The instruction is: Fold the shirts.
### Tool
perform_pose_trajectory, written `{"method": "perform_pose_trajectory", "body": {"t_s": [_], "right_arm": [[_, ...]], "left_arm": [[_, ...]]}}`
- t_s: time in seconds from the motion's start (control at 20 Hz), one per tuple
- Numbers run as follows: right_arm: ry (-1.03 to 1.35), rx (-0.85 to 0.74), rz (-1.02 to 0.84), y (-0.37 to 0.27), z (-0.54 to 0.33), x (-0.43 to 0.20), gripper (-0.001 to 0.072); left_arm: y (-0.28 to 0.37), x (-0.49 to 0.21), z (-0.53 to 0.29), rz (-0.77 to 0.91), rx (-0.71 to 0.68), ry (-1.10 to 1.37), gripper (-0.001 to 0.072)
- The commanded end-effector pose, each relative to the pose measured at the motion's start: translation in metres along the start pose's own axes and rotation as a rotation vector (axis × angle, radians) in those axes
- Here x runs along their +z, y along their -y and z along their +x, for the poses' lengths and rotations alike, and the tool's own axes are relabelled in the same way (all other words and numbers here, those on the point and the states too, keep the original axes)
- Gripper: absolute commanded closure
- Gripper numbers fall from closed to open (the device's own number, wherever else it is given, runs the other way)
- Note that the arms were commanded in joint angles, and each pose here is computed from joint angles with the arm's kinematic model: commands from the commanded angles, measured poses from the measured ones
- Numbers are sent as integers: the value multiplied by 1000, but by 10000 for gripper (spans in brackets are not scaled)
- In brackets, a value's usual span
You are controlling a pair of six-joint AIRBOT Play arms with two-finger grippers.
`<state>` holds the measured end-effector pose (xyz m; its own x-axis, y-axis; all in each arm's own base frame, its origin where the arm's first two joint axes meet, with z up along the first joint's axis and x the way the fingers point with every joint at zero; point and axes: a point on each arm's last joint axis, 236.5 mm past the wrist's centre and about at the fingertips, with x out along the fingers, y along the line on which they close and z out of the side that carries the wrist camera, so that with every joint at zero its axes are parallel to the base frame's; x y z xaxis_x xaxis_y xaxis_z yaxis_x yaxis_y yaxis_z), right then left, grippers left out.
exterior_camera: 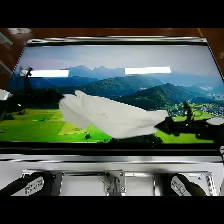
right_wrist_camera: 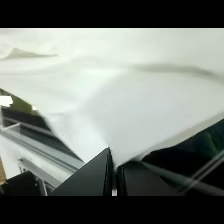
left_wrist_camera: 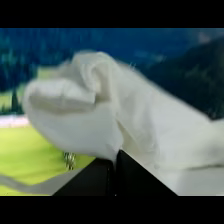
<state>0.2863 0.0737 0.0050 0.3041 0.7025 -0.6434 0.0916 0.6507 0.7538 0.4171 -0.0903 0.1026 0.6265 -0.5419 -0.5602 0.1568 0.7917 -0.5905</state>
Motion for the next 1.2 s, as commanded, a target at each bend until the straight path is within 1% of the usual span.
{"method": "perform_pose_trajectory", "body": {"t_s": [0.0,0.05,0.15,0.25,0.35,0.45,0.5,0.6,0.65,0.9,1.0,1.1,1.15], "right_arm": [[326,1,-393,-110,-91,74,645],[482,-33,-521,-154,-135,95,645],[797,-99,-716,-237,-224,114,645],[1062,-108,-846,-314,-302,98,645],[1194,-98,-964,-367,-345,67,645],[1228,-90,-1042,-396,-360,37,645],[1230,-91,-1066,-403,-363,24,644],[1176,-144,-1055,-396,-355,6,644],[1130,-189,-1038,-386,-349,-3,645],[995,-440,-848,-319,-339,-39,644],[921,-500,-804,-298,-331,-51,644],[835,-524,-776,-282,-320,-56,644],[792,-543,-751,-271,-316,-56,645]], "left_arm": [[100,122,-128,216,-26,515,670],[137,150,-184,284,-39,690,670],[203,175,-290,382,-73,985,669],[256,170,-377,457,-119,1196,669],[288,154,-421,512,-156,1278,669],[304,136,-445,551,-167,1321,669],[309,124,-452,593,-143,1324,669],[306,103,-444,707,-25,1246,669],[300,92,-434,710,8,1179,669],[264,41,-408,577,96,931,669],[262,24,-404,532,81,880,669],[256,13,-395,468,67,819,669],[249,7,-386,458,81,767,669]]}}
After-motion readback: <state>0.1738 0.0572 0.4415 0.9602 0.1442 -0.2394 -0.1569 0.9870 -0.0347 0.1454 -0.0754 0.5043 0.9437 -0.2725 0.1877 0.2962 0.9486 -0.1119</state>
